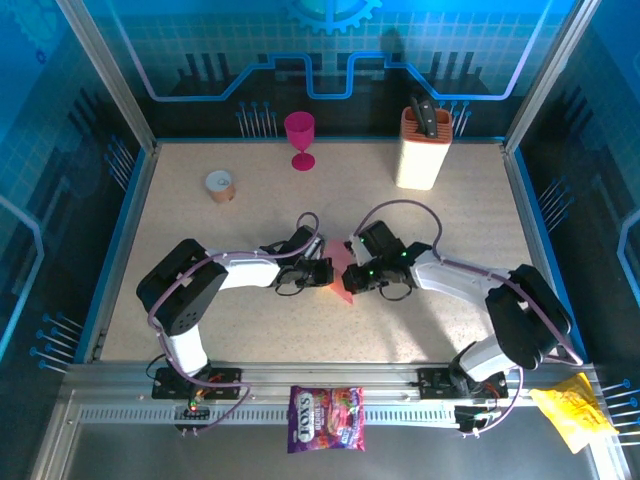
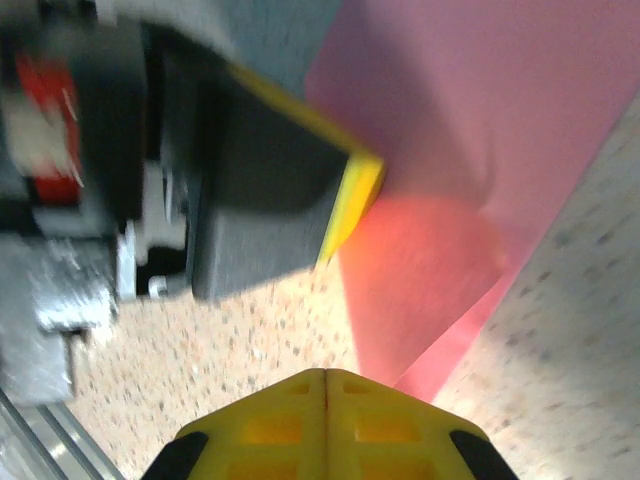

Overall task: Fold a paper plane with a square sheet of paper (pick it up from the middle)
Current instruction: Third fold the triangle at the center of the table.

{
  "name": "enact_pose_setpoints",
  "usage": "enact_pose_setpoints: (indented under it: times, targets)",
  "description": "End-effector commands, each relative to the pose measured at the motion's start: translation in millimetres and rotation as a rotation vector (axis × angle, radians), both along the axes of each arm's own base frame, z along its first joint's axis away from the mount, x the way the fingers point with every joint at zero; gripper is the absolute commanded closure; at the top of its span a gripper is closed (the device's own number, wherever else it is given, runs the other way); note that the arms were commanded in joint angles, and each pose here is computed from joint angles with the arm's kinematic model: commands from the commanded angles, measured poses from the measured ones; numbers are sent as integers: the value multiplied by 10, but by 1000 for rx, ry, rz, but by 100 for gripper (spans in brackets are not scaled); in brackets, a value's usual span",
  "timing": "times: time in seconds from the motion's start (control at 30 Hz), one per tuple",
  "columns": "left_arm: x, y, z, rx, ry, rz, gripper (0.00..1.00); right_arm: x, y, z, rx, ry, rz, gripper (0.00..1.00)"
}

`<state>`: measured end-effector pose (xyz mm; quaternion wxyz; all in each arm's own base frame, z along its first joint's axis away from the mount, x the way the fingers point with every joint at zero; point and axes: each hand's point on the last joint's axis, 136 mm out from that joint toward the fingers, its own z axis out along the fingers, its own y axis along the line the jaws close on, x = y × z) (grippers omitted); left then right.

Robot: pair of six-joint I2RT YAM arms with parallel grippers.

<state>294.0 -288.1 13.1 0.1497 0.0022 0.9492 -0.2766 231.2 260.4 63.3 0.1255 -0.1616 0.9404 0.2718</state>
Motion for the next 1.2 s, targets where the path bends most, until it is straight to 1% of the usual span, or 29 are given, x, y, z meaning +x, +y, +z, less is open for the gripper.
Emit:
enact_pose_setpoints:
  times: [0.0,0.27,0.6,0.8,0.97,1.17]
  targets:
    - [-284,302,-424,141,122,30,100,-145,149,-67,33,41,0,100]
    - [-291,317,-442,149,124,30,100,-175,314,-246,21,62,15,100]
    - [-294,319,-466,153,128,29,100,-31,181,-360,-1,69,-18,100]
    - [-296,321,-473,156,129,27,100,-18,144,-391,28,93,-32,100]
    - [-296,325,-482,160,130,26,100,-24,172,-380,87,122,-45,100]
    - [-290,318,-476,158,128,24,100,-9,248,-237,151,124,-44,100]
